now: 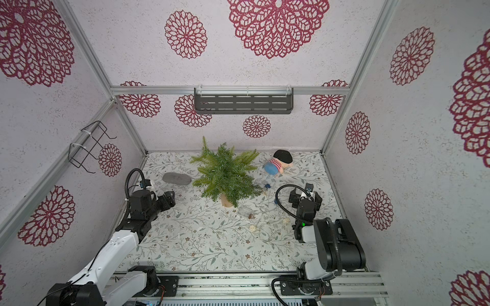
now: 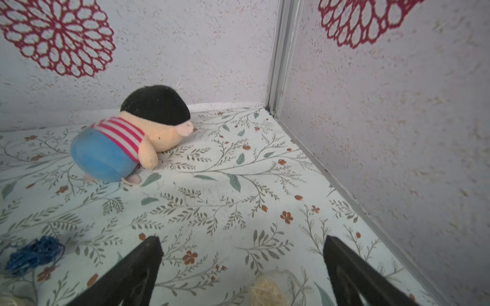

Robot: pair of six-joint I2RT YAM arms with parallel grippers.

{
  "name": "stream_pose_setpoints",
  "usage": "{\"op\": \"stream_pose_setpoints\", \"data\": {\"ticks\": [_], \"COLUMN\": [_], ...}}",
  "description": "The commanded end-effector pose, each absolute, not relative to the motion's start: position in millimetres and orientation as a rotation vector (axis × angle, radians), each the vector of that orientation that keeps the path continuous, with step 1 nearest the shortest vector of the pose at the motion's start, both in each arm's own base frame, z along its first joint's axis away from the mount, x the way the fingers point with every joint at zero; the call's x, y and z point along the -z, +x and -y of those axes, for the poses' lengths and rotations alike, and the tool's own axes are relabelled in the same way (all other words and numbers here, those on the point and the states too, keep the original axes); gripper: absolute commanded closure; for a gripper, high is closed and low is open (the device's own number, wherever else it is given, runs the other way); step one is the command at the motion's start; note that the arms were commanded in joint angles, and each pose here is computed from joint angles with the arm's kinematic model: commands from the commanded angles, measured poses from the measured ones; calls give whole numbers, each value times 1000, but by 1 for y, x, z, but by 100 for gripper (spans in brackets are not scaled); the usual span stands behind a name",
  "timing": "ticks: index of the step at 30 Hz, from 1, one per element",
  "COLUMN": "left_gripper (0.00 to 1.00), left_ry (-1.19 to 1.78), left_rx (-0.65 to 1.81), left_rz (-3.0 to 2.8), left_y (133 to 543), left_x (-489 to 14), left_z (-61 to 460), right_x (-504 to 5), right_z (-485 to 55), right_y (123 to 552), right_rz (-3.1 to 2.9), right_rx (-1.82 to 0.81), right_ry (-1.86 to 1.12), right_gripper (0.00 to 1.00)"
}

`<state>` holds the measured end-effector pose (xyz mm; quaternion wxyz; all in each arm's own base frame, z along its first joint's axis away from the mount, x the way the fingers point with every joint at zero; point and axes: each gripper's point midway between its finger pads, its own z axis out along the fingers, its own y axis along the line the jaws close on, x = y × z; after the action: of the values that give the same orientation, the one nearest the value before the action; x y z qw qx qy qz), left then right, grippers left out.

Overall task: Remove string lights from the small christmas tree
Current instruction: Reset both arms

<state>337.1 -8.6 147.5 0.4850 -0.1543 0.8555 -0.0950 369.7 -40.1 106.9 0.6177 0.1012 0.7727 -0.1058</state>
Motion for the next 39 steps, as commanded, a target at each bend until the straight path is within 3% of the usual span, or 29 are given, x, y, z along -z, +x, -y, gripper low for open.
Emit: {"op": "stream_pose_setpoints", "data": {"ticks": [1, 7, 10, 14, 22, 39], "left_gripper": [19, 15, 1, 3, 3, 3], "left_ry": [-377, -327, -349, -367, -336, -278], "left_rx": [216, 32, -139, -254, -222, -186], "left_rz": [-2015, -1978, -1880, -1783, -1675, -1669], "left_y": [346, 350, 345, 336, 331, 376], "left_x": [-158, -178, -203, -218, -174, -140], "left_z": [3, -17, -42, -62, -69, -75], "right_x": [-113, -114, -115, -114, -115, -114], "right_z": [40, 41, 40, 39, 40, 39], "right_y": [371, 370, 371, 370, 371, 371], "right_rz": [-1747, -1738, -1731, -1742, -1737, -1739], "right_rx": [211, 219, 222, 227, 228, 226], "right_ry": [243, 247, 240, 240, 240, 238], "right_gripper": [1, 1, 1, 1, 1, 1]}}
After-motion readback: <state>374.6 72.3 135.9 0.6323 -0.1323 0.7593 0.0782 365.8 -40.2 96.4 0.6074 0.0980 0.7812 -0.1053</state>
